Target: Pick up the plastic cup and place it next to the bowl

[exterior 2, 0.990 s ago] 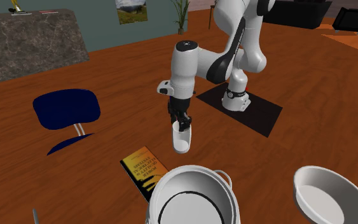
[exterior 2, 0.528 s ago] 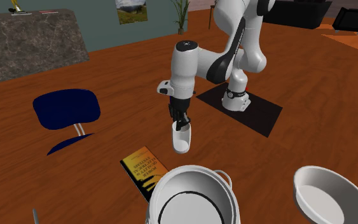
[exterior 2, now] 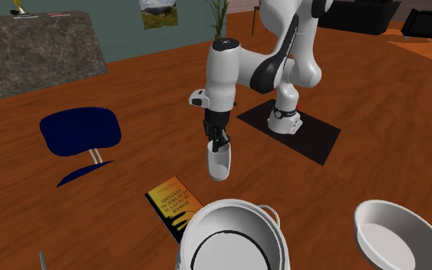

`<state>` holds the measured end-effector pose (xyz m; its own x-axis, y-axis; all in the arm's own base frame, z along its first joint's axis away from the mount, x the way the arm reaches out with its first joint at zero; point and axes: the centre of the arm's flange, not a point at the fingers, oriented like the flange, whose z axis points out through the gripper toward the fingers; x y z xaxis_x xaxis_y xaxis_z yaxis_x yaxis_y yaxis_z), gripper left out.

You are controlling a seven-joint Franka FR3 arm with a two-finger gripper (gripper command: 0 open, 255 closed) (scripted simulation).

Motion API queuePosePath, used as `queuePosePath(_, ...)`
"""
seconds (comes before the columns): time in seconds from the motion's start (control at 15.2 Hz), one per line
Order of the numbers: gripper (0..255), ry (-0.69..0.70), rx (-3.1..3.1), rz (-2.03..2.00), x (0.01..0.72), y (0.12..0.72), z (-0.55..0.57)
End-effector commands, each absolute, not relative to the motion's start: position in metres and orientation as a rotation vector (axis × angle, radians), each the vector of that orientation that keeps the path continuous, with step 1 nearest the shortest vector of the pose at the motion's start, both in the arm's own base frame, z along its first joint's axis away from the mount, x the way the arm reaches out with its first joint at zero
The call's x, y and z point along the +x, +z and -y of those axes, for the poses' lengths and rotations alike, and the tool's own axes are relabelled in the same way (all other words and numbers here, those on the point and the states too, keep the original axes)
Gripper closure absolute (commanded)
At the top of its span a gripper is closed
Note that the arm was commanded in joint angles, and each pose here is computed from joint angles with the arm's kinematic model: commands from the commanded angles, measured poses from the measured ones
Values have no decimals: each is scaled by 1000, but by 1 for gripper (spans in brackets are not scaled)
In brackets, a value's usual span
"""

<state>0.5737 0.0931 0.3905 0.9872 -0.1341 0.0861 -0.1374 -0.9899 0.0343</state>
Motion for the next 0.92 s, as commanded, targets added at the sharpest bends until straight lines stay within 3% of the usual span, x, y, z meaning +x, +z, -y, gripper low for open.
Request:
queuePosePath(0.0,255,130,3092,211,573,401,-93)
queuePosePath(0.86,255,130,3092,211,573,470,-93)
